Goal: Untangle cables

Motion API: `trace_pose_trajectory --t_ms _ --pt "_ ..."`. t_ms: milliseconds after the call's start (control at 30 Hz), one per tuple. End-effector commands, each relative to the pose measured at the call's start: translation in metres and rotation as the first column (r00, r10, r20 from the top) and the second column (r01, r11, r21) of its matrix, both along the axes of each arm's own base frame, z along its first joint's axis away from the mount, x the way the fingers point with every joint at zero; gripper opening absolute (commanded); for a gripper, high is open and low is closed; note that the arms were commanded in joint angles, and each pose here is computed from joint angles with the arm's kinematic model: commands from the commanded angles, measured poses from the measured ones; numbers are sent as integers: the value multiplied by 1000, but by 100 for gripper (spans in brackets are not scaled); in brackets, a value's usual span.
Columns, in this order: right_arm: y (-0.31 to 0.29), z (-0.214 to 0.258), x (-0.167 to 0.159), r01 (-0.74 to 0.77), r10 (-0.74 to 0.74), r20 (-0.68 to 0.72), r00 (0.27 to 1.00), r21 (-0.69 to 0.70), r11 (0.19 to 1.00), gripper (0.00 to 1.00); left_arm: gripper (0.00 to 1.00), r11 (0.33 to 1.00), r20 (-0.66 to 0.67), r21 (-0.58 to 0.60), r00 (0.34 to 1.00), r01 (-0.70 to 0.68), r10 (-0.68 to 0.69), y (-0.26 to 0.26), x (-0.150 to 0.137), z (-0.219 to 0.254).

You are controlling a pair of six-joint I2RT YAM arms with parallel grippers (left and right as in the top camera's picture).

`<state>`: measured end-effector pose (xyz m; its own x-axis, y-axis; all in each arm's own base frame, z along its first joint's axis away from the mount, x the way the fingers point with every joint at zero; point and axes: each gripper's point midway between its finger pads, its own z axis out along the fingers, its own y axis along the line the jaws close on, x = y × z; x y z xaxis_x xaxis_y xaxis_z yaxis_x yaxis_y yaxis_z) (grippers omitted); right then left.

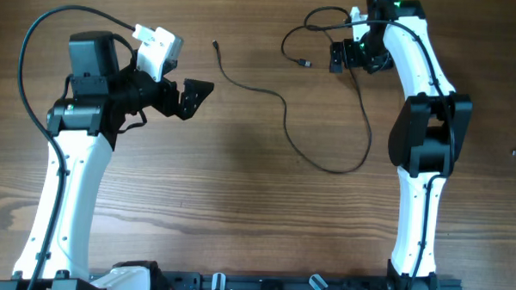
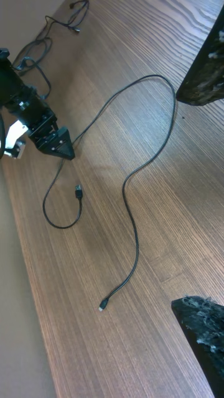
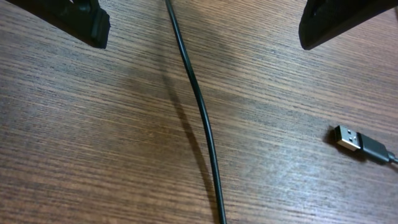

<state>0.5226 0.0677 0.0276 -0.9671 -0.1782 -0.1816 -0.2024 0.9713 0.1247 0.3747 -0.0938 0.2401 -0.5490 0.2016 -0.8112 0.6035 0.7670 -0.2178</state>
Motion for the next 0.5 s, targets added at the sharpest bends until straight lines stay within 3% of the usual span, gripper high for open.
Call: trace_pose_trajectory --t_ms 0,467 --pt "-5 -25 -9 -18 16 -59 998 -19 1000 100 100 1000 2 -21 1000 8 -8 -1 2 5" --pt "-2 -34 -23 -29 28 -110 994 -1 1000 100 100 1000 6 -20 1000 8 -8 -1 2 5"
